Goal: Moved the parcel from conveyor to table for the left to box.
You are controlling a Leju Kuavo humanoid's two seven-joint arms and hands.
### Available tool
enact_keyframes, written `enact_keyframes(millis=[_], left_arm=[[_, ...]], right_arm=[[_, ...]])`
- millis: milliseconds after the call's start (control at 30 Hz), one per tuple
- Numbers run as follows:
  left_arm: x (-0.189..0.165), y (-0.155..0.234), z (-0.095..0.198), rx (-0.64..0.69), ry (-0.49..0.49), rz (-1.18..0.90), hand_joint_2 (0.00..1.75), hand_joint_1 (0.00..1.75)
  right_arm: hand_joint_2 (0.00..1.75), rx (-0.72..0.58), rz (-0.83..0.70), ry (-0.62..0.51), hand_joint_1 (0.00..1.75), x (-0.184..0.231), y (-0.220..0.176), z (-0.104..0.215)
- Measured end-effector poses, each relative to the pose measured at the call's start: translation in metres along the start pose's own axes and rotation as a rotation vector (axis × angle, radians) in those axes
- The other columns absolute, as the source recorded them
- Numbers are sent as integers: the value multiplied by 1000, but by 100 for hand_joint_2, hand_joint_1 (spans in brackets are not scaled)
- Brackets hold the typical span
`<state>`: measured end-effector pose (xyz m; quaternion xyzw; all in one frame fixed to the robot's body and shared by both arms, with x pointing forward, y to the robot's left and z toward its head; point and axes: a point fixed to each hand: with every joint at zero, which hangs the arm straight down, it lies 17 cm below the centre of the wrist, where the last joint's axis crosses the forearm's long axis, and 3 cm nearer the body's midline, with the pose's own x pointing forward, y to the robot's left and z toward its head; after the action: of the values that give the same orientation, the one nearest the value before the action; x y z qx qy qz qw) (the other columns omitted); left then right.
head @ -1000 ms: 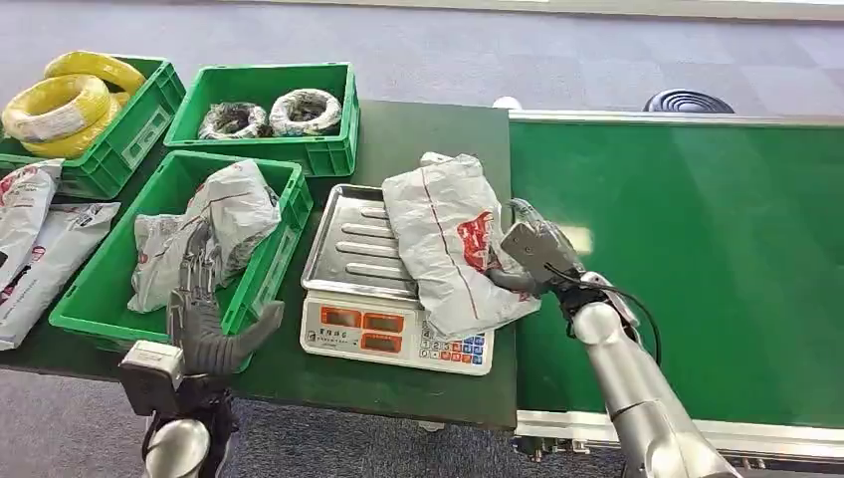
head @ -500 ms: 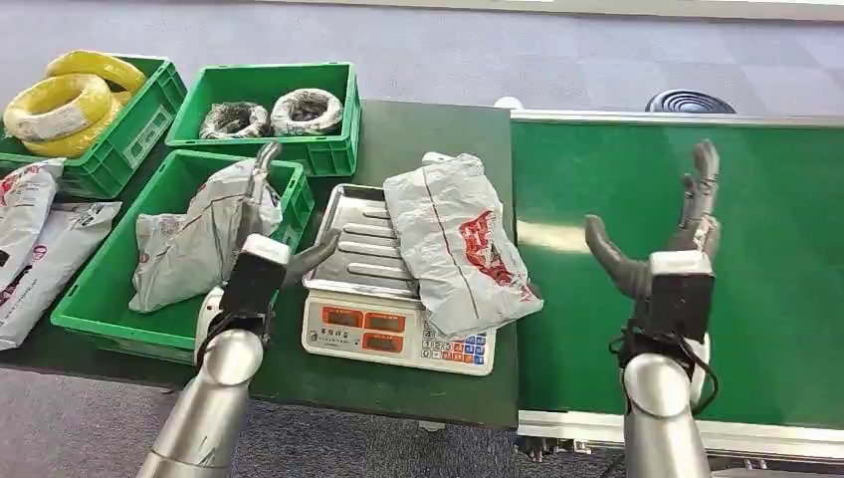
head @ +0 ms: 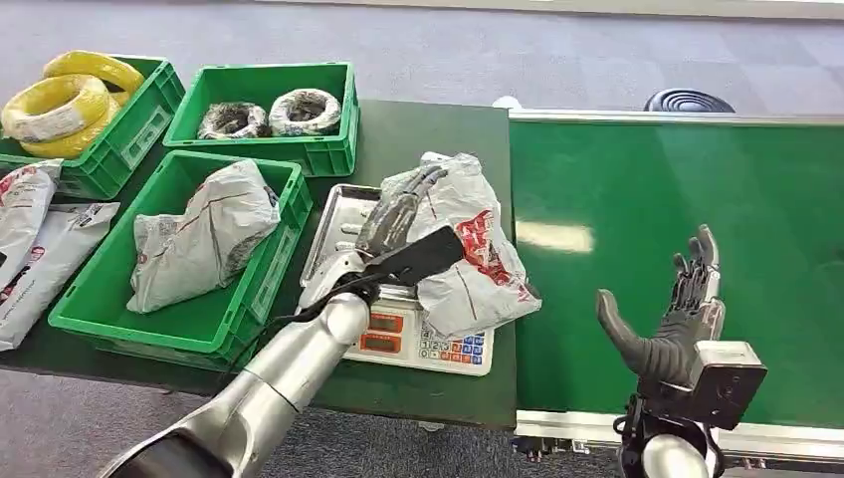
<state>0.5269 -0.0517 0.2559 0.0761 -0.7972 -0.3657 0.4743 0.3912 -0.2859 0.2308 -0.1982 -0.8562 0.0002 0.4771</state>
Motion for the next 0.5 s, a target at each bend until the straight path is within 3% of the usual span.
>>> enact_keyframes(millis=[200,500], left_arm=[[-5,-48,9,-132,29,-26,175,0],[10,-103,30,-258,-15,-30,175,0]], right_arm=[[175,-11,0,-1,0,4,-2,3],[175,-32,5,-9,0,11,-10,4]])
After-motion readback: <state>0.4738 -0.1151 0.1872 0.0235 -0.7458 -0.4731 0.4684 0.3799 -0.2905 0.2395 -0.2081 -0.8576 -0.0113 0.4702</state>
